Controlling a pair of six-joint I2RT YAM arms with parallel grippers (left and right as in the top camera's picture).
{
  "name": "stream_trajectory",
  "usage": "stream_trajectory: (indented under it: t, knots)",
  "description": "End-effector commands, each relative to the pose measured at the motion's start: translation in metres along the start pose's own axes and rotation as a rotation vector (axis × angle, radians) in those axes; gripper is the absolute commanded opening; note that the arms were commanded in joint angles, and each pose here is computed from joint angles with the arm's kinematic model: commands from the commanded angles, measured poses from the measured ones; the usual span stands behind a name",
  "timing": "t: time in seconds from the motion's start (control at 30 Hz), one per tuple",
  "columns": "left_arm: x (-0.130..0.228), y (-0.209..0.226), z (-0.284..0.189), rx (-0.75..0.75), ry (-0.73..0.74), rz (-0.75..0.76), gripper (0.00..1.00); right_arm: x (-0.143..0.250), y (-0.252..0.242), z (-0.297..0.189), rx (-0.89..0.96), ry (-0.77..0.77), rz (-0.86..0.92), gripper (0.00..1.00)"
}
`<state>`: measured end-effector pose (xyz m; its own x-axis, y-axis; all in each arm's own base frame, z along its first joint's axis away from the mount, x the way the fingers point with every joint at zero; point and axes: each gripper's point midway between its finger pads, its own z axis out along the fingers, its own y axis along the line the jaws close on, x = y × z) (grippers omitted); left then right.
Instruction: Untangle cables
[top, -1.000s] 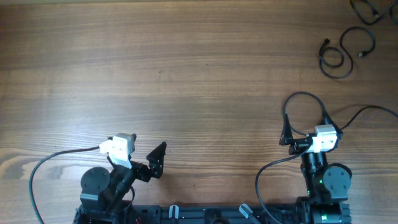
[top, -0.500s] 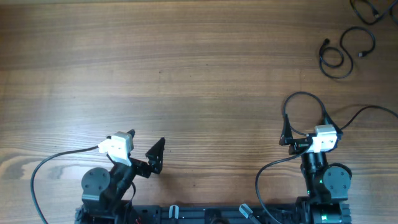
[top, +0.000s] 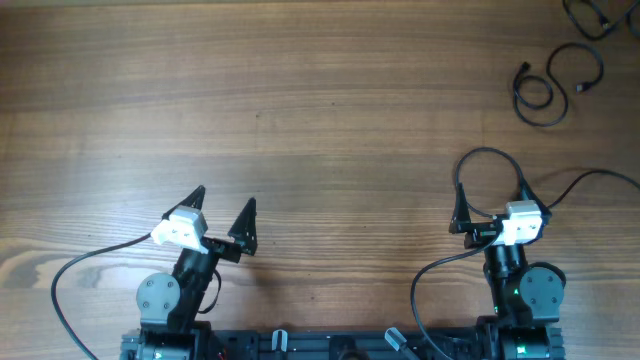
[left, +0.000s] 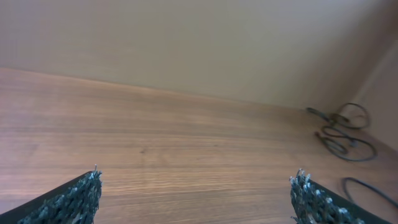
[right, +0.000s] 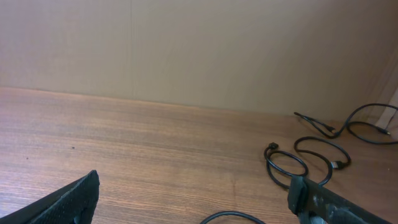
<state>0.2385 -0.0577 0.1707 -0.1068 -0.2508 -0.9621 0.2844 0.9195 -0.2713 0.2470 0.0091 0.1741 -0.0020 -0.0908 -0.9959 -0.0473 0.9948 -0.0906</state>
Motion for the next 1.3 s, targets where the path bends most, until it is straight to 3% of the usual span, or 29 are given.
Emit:
stream_trajectory:
  t: [0.0, 0.13, 0.5, 1.27]
  knots:
    - [0.006, 0.023, -0.002, -0.124, 0.009, 0.038, 1.00, -0.001, 0.000, 0.000, -0.003, -0.009, 0.012, 1.00]
    - [0.006, 0.028, -0.002, -0.150, 0.015, 0.167, 1.00, -0.002, 0.000, 0.000, -0.003, -0.010, 0.012, 1.00]
    - [-0.003, 0.057, -0.009, -0.326, -0.018, 0.165, 1.00, -0.002, 0.000, 0.000, -0.003, -0.010, 0.013, 1.00]
    - [-0.001, 0.053, -0.008, -0.295, -0.005, 0.212, 1.00, -0.001, 0.000, 0.000, -0.003, -0.009, 0.012, 1.00]
